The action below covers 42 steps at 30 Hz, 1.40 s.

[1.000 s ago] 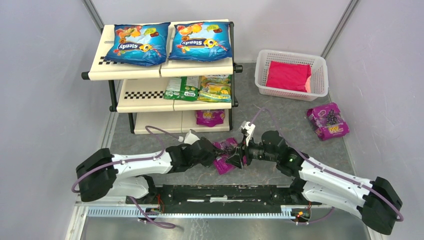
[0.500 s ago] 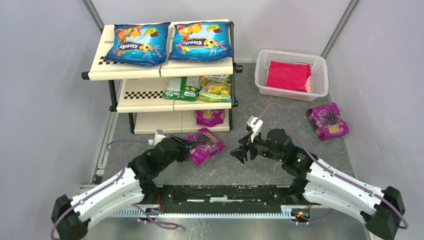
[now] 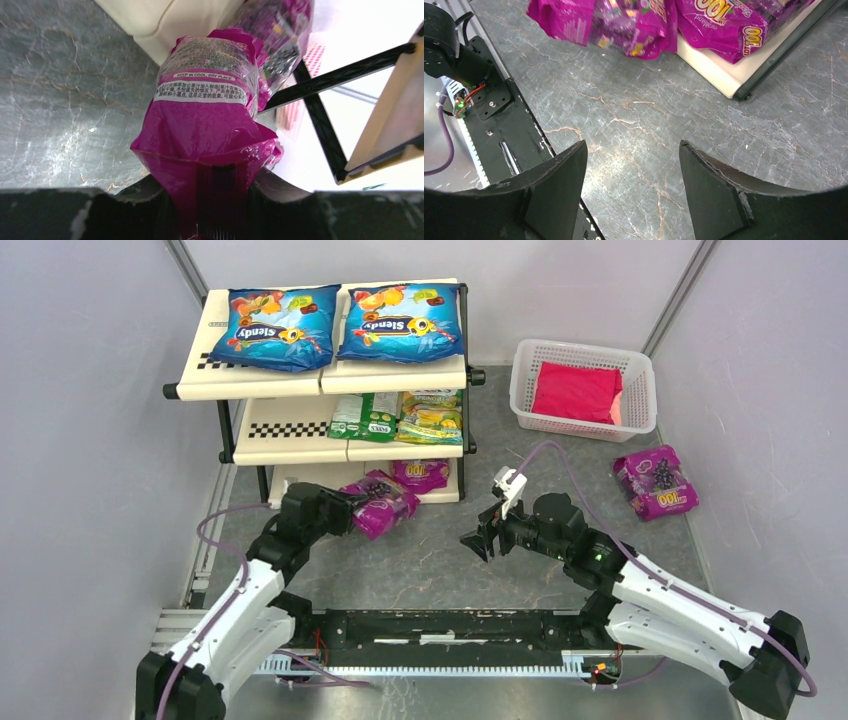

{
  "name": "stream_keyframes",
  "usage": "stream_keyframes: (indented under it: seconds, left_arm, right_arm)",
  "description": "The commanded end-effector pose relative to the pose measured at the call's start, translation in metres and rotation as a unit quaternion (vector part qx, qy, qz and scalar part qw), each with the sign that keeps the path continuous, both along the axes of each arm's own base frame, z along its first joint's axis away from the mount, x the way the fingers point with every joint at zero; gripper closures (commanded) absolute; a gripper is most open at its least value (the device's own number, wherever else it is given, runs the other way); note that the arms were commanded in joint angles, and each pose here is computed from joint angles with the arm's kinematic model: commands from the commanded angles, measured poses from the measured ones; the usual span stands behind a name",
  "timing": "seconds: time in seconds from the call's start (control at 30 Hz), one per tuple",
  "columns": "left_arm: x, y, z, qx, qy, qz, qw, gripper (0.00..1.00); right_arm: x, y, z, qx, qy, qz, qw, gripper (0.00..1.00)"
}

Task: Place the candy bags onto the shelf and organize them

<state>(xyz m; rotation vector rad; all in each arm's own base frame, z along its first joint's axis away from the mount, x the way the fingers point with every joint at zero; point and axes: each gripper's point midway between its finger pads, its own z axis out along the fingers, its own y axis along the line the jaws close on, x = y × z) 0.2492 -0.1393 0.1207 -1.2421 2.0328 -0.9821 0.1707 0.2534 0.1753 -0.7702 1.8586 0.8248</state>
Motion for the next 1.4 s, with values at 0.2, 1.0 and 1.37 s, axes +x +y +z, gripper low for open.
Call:
stream_keyframes:
  seconds: [0.2, 1.0, 1.37]
  left_arm:
    - [0.014, 0.037, 0.084, -0.023, -0.145, 0.041, 0.988, 0.7]
    - [0.101, 0.094, 0.043, -0.07, -0.187, 0.202, 0.959, 0.68]
    - [0.095, 0.089, 0.008, -0.046, -0.103, 0.189, 0.975, 0.31]
  right_arm:
    - [0.009, 0.0, 0.025, 0.018, -0.016, -0.021, 0.999, 0.26]
    - [0.009, -0.007, 0.039, 0.02, -0.022, -0.032, 0.999, 0.27]
    - [0.006, -0.014, 0.032, 0.021, -0.016, -0.045, 0.999, 0.27]
